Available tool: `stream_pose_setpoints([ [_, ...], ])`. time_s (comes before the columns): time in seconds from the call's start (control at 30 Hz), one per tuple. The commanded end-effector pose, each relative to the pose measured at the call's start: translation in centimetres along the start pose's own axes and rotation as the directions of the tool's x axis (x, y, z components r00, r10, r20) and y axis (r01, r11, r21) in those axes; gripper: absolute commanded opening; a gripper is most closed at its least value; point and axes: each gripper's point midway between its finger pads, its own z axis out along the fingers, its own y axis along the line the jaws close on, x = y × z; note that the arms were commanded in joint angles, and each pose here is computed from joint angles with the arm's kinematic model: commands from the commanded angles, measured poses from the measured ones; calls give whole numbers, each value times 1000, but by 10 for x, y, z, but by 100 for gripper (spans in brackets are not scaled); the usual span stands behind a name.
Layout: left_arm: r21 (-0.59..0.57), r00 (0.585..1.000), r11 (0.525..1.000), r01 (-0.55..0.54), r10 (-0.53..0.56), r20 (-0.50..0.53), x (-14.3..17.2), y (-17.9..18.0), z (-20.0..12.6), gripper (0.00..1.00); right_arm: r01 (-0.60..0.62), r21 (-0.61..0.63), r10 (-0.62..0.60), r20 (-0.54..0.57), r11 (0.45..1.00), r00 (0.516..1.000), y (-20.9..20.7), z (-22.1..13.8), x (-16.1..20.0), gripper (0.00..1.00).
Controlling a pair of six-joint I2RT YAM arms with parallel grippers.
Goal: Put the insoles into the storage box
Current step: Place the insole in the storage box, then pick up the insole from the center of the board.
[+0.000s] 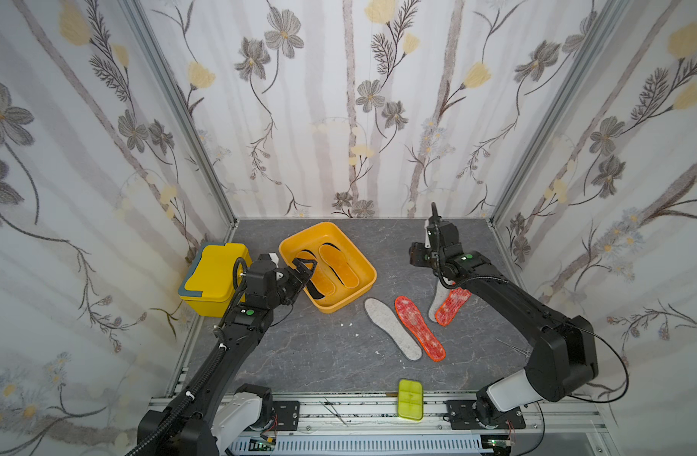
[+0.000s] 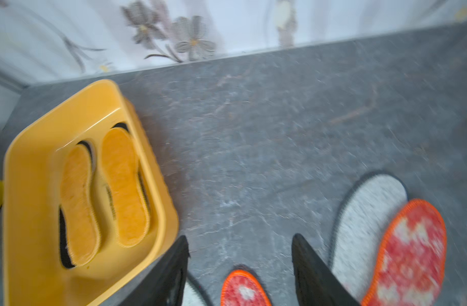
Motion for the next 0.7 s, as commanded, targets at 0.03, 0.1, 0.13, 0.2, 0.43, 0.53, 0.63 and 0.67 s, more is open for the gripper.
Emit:
stream_pose_setpoints([
  [0.03, 10, 1000, 1000, 0, 0, 1, 1, -1, -3, 100, -214, 52, 218, -82, 975, 973, -43, -2, 45, 64],
  [0.1, 10, 1000, 1000, 6, -6, 8, 2, 1, -4, 100, -246, 93, 254, -94, 965, 963, -63, -4, 61, 66],
  [0.13, 10, 1000, 1000, 8, -8, 12, 2, 1, -5, 100, -268, 113, 279, -99, 957, 955, -73, -5, 68, 66],
  [0.2, 11, 1000, 1000, 16, -16, 16, 2, 3, -5, 100, -300, 147, 317, -109, 943, 942, -89, -4, 81, 67],
  [0.43, 11, 1000, 1000, 14, -14, 15, 2, 4, 0, 100, -332, 254, 380, -168, 909, 910, -133, 9, 112, 68],
  [0.53, 3, 1000, 1000, 6, -6, 5, 0, 3, 5, 100, -314, 273, 374, -205, 909, 904, -140, 18, 121, 69],
  [0.63, 0, 1000, 1000, 4, -4, -13, 1, 2, 11, 100, -305, 276, 370, -229, 912, 900, -140, 27, 126, 70],
  [0.67, -2, 1000, 1000, 4, -4, -17, 1, 3, 12, 100, -307, 274, 373, -235, 911, 898, -139, 31, 127, 70],
])
